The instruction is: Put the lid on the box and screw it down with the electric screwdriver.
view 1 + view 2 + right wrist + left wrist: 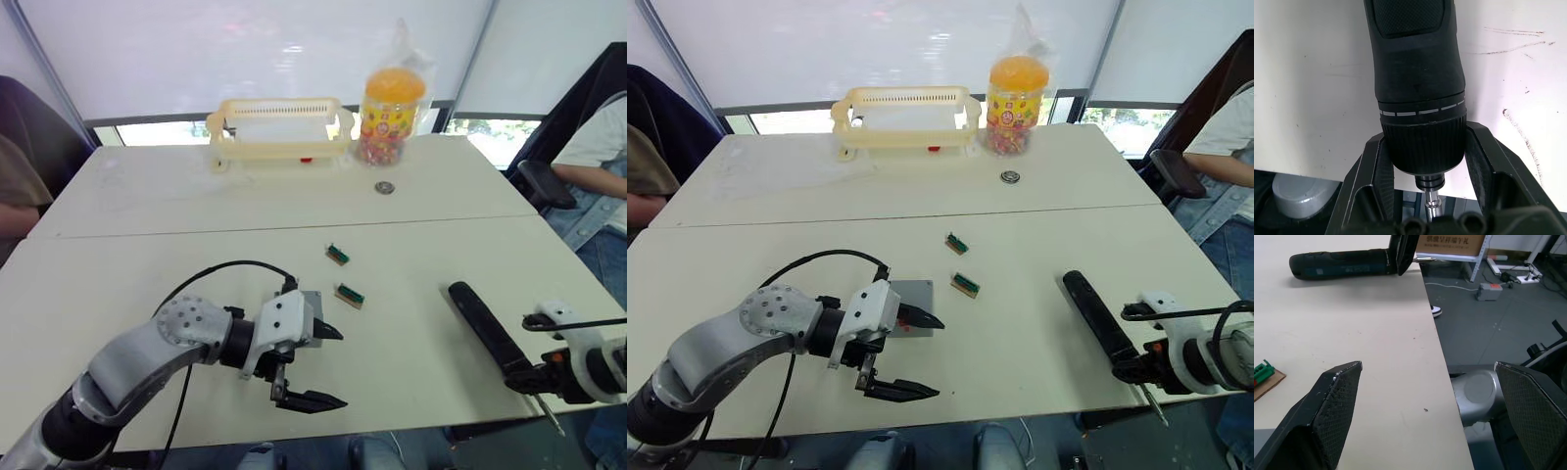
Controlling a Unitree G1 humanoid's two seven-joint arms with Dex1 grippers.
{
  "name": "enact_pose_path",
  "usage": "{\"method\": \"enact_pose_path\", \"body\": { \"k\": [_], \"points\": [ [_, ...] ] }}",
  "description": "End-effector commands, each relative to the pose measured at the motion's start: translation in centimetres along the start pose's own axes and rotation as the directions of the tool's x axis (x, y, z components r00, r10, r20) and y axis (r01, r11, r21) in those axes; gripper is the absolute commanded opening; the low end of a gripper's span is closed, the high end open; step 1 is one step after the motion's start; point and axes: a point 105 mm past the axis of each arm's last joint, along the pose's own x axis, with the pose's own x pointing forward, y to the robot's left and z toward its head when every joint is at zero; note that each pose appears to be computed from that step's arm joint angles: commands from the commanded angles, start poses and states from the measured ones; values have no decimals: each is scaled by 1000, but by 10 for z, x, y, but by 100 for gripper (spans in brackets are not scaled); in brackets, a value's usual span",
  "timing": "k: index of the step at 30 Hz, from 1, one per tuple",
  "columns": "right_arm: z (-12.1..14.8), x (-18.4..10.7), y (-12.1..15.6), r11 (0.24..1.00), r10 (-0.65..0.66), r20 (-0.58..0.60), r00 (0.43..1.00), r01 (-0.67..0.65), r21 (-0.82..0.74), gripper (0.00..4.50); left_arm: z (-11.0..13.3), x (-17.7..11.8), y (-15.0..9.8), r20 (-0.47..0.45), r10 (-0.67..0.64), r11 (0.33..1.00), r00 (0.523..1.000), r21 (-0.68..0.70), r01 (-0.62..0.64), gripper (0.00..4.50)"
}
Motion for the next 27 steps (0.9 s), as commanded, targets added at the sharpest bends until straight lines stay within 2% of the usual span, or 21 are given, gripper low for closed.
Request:
{"method": "enact_pose_path", "body": {
  "k": [1,5,7,8,11,15,27],
  "points": [
    [9,1,-4,1000,-30,34,999,30,-7,161,4,-6,3,4,24,999,1000,33,-25,450],
    [16,2,-10,998,-51,50,997,53,-29,161,3,-6,8,4,36,999,999,38,-36,450],
    [19,4,-13,997,-63,53,997,65,-35,265,3,-5,9,5,43,998,999,41,-44,450],
    [21,4,-12,997,-61,55,997,63,-39,298,3,-5,9,6,45,998,999,41,-45,450],
    [29,4,-13,997,-62,73,995,65,-41,445,3,-6,9,6,49,998,999,41,-49,450],
    [32,5,-15,997,-59,69,996,63,-51,445,1,-7,9,1,57,998,998,37,-57,450],
    [13,0,-13,996,-23,10,1000,24,-83,445,-6,-8,9,-10,70,997,998,26,-69,450]
  ]
}}
